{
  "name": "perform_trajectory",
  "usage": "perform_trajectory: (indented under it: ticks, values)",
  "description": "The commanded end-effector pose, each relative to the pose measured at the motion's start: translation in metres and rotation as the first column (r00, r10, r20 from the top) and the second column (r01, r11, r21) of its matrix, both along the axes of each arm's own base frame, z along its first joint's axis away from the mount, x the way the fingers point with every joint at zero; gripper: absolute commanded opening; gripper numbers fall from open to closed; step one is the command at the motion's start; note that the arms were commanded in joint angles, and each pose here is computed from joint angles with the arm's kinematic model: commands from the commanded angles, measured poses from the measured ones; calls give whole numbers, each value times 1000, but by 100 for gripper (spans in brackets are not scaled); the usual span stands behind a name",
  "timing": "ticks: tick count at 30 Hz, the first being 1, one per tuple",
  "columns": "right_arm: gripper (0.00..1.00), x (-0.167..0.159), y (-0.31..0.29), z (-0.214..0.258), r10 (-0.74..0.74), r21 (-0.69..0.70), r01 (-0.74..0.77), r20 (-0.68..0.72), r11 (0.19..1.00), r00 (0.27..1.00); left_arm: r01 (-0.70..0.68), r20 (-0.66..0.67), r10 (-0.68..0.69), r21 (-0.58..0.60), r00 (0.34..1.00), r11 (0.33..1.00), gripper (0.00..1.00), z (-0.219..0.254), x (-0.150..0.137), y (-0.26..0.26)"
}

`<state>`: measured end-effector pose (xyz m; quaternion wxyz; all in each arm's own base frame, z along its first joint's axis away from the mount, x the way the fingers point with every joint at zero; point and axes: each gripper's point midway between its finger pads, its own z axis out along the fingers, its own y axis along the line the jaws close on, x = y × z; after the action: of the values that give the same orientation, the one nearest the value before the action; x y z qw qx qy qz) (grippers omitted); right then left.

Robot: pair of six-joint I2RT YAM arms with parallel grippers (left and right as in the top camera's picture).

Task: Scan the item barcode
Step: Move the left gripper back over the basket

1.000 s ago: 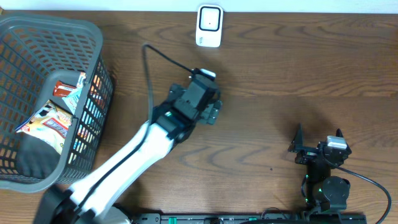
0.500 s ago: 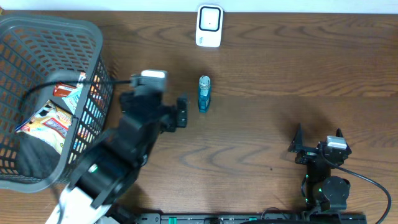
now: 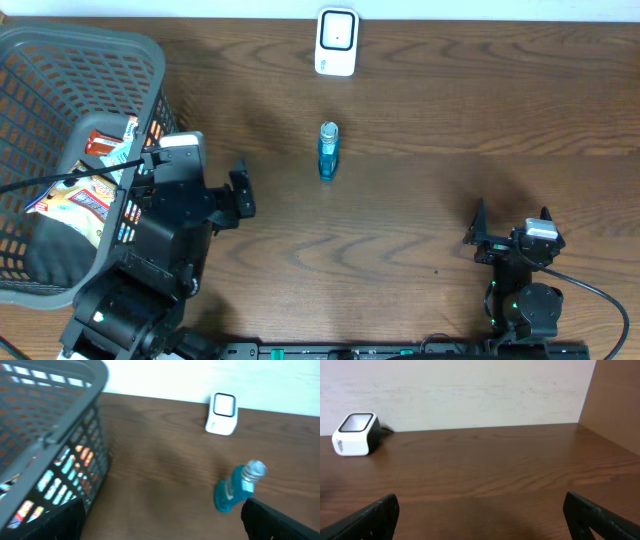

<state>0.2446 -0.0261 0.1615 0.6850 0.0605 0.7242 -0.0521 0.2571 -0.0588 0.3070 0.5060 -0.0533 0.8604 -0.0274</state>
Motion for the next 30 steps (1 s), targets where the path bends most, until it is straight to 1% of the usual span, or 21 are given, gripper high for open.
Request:
perform_trajectory:
  ticks: [1, 11, 21, 30]
  values:
    - [99, 0, -2, 0, -6, -7, 6, 0, 1000, 1000, -113, -3, 113, -10, 994, 994, 98, 0, 1, 24]
    - [99, 0, -2, 0, -7, -7, 7, 0, 1000, 1000, -297, -87, 295, -6, 951, 955, 98, -18, -9, 69]
    - [99, 0, -2, 0, -6, -7, 6, 0, 1000, 1000, -365, -108, 362, -2, 926, 931, 98, -23, -14, 86]
    - [99, 0, -2, 0, -6, -7, 6, 0, 1000, 1000, -468, -141, 460, -32, 877, 883, 98, -30, -23, 105]
